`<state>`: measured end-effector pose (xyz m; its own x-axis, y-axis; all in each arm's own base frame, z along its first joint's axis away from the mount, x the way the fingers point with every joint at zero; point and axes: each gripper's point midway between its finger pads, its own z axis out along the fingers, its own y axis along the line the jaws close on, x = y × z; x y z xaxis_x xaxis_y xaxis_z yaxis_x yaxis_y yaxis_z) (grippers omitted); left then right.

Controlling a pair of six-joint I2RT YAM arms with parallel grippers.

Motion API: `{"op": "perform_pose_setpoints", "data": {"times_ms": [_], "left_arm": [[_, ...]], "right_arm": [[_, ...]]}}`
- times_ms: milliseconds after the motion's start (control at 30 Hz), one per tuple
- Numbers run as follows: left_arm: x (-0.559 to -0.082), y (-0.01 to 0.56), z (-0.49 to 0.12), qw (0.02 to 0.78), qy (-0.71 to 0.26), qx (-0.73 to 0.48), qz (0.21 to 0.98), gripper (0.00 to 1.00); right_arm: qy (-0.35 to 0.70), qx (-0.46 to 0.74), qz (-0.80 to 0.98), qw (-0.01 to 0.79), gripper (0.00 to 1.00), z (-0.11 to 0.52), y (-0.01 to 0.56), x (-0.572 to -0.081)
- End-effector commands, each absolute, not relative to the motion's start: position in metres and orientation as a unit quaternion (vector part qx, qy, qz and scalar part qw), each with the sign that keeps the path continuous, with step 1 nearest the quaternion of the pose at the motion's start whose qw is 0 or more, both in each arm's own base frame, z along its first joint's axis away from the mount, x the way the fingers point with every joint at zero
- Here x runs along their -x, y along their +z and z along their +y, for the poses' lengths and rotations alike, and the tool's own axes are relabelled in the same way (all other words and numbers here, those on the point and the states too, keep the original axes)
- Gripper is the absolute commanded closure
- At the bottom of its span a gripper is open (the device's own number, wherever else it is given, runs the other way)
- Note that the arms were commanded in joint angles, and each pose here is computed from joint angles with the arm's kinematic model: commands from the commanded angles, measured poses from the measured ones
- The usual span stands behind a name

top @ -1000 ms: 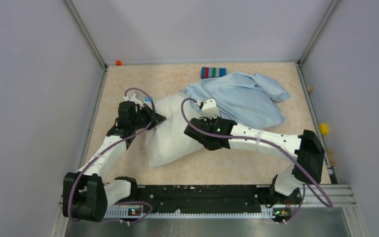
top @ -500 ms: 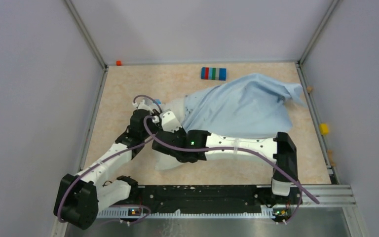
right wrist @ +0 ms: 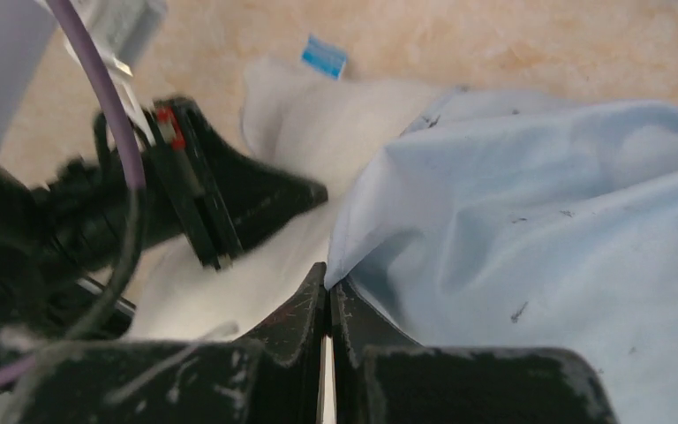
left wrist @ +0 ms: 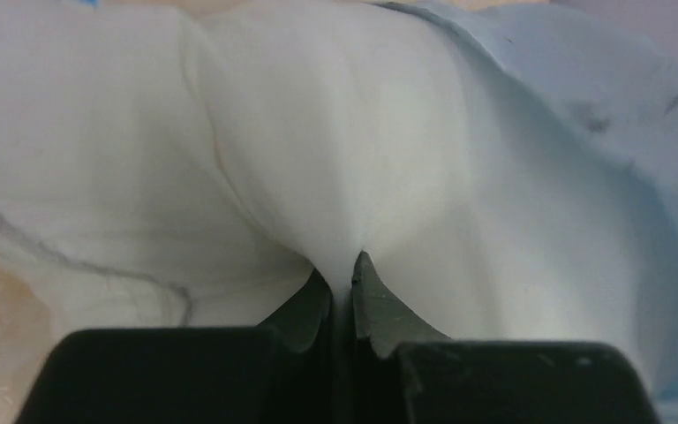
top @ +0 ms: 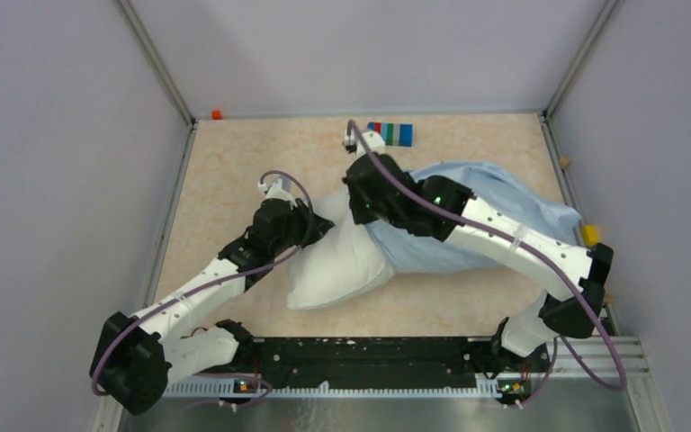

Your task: Put the pillow into the pillowcase

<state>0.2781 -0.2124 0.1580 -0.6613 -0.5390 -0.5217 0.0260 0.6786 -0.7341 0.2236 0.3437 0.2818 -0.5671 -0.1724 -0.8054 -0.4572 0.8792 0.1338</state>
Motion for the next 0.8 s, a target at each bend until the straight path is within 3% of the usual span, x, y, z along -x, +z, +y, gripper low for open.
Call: {"op": "perform_pose_setpoints", "data": {"times_ms": [0, 133, 267, 333, 433, 567, 767], "left_arm": [[-0.246, 0.164, -0.244, 0.340, -0.357, 0.083, 0.866, 0.86], [-0.244, 0.196, -0.255, 0.345, -0.343, 0.049, 0.872, 0.51], [-0.255, 0.251, -0.244, 0.398, -0.315, 0.017, 0.861, 0.12], [-0.256, 0.277, -0.236, 0.417, -0.295, 0.000, 0.860, 0.02], [-0.256, 0.305, -0.216, 0.451, -0.258, -0.016, 0.854, 0.01], [-0.246, 0.337, -0.214, 0.494, -0.285, -0.060, 0.819, 0.01], [-0.251, 0.293, -0.219, 0.449, -0.234, -0.123, 0.854, 0.01]], "right_arm": [[0.306, 0.184, 0.785, 0.506, 1.00, 0.367, 0.406, -0.253], [0.326, 0.187, 0.781, 0.498, 1.00, 0.365, 0.423, -0.289], [0.324, 0.159, 0.800, 0.478, 1.00, 0.354, 0.401, -0.341], [0.321, 0.150, 0.809, 0.469, 1.00, 0.351, 0.387, -0.360], [0.316, 0.143, 0.813, 0.468, 1.00, 0.356, 0.374, -0.377], [0.328, 0.139, 0.819, 0.450, 1.00, 0.374, 0.357, -0.388], [0.327, 0.119, 0.821, 0.452, 1.00, 0.371, 0.352, -0.389]]}}
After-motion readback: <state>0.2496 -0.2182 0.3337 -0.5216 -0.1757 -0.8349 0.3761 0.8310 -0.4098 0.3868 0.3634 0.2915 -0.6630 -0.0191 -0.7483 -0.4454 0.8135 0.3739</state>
